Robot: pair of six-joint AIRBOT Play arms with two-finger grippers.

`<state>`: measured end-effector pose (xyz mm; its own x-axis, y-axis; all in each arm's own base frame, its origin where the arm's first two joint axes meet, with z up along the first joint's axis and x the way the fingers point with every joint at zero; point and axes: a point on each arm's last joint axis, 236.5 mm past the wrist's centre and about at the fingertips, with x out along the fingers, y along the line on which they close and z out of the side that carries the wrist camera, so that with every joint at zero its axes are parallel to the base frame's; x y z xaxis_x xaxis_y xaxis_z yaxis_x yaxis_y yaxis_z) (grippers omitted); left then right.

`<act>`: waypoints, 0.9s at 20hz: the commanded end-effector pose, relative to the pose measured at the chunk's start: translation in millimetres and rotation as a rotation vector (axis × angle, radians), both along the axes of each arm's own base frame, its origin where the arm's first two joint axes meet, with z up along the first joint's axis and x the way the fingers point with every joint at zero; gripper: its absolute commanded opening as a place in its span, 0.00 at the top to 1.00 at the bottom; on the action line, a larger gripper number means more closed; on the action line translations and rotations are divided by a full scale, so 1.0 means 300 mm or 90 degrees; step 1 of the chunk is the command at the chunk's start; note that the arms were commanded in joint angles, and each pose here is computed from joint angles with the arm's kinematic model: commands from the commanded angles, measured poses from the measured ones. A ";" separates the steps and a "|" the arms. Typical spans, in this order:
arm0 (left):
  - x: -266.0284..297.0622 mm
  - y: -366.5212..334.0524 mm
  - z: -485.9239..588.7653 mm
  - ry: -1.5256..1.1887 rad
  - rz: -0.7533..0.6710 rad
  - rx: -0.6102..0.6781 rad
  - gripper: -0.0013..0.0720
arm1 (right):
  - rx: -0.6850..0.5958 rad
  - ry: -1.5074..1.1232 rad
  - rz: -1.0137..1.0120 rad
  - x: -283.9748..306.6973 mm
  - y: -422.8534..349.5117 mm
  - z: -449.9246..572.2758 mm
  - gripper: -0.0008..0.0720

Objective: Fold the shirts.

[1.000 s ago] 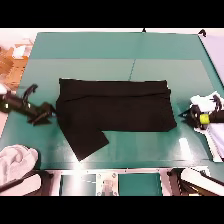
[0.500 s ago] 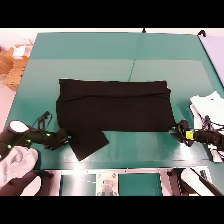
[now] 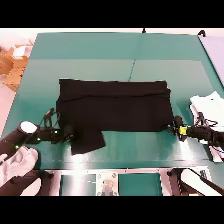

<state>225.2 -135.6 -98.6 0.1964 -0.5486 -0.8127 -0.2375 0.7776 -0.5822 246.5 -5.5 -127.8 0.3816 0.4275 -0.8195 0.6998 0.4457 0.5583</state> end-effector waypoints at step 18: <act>0.056 0.062 0.443 -0.069 -0.171 0.103 0.95 | -0.118 0.007 0.131 0.073 -0.106 0.394 0.96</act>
